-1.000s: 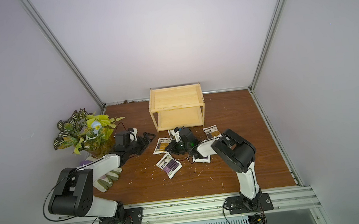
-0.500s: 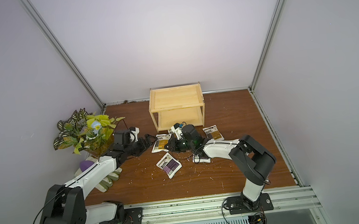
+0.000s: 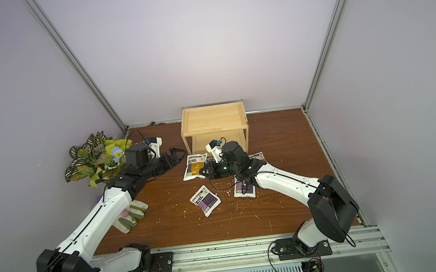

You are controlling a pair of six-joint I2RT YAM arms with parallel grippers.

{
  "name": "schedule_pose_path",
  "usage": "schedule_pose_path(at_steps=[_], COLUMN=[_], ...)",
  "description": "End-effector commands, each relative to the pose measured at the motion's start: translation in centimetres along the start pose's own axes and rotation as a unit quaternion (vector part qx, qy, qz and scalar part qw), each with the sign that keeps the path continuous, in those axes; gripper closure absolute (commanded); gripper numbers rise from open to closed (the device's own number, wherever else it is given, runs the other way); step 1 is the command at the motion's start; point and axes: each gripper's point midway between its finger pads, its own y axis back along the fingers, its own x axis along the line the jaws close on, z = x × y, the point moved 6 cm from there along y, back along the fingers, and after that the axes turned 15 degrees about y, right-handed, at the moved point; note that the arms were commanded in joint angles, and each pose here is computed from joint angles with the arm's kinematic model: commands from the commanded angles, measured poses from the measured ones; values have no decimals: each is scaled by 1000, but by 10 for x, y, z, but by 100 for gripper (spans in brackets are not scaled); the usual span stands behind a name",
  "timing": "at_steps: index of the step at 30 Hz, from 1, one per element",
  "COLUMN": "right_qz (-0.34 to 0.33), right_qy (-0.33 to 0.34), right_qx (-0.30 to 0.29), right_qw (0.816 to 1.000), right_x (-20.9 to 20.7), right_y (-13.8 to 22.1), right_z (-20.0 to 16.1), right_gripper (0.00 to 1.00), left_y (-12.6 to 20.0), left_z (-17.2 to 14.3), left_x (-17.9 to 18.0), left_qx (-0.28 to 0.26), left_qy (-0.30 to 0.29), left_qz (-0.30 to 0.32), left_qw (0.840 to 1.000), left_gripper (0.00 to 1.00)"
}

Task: Place the bagged coffee beans on the shelf by color
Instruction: Pick up the bagged coffee beans at the center of the board, then place the bagged coffee beans on the shelf.

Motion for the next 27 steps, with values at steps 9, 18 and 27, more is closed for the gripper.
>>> schedule_pose_path(at_steps=[9,18,27], right_qz=[-21,-24,-38], right_qy=[79,83,92], right_qx=[-49,-69,-75], right_qw=[995,994,992], right_x=[21,-5,-38], right_y=[34,36,28], right_z=[74,124,171], right_gripper=[94,94,93], left_y=[15,8,-13], left_z=[47,77,91], left_x=[-40,-56,-56], left_qx=[-41,-51,-43], left_qy=[-9,-21,-25], left_qz=[-36,-58,-55], left_qw=[998,997,997], left_gripper=[0,0,0])
